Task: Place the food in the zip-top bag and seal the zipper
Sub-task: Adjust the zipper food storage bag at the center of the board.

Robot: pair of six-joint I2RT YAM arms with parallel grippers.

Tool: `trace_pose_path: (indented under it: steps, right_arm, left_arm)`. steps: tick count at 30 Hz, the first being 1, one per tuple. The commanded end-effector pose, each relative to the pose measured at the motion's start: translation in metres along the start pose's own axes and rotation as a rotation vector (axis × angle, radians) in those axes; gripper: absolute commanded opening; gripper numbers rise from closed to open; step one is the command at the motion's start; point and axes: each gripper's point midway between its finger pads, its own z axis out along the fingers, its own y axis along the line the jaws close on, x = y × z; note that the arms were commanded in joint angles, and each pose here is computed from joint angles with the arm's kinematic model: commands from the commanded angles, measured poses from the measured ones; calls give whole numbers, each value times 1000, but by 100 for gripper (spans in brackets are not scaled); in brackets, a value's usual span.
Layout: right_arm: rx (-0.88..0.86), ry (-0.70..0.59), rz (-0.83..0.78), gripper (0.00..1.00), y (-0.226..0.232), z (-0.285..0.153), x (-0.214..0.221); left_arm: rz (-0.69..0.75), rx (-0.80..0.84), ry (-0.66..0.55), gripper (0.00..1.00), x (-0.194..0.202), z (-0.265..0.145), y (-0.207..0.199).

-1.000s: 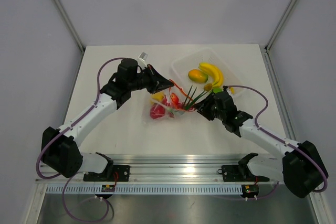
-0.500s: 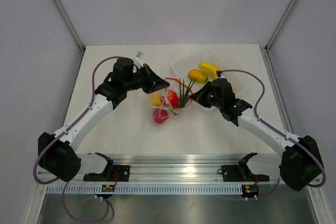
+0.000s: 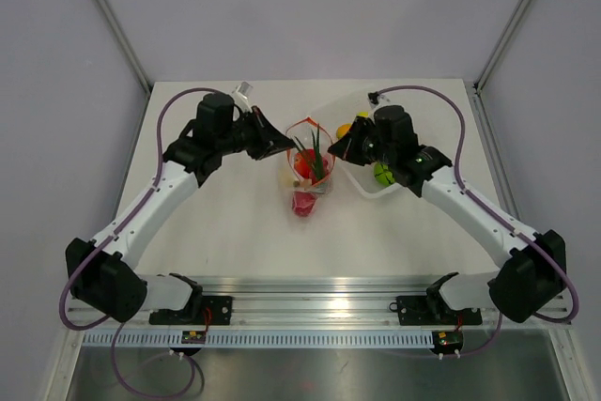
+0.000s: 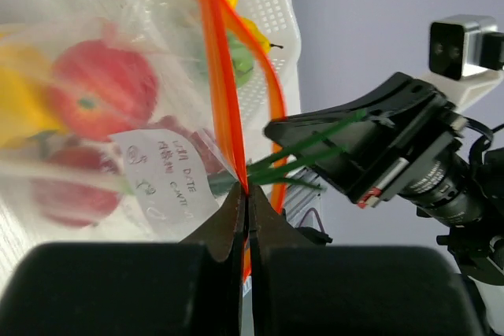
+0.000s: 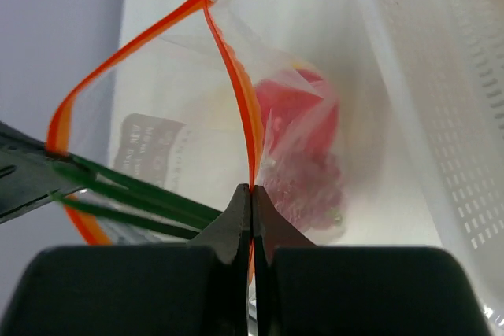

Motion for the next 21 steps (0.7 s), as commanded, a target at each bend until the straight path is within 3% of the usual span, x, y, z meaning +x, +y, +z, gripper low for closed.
trace_pose_path:
  steps: [1,5,9,12,15,19,21]
  right_arm:
    - [124,125,-33,0,-44,29,34]
    - [34,81,-41,0,-14,18,15]
    - [0,27,-106,0,11,-11,-11]
    - [-20,2,-116,0,22,-27,-19]
    - [-16,-3,-113,0,17,-30,-15]
    - [90,104,-120,0,-20,-4,14]
    - [74,121,-121,0,-15,-4,14]
  left_arm:
    - [-3,-15,72,0,11,31,27]
    - [2,-1,113,0,15,36,24]
    - [91,72,31,0,-8,5,-26]
    - [118,93,-7,0,-14,-11,-42]
    - [102,80,0,0,-9,-4,-31]
    - [42,18,70,0,9,25,4]
    - [31,-15,115,0,16,38,15]
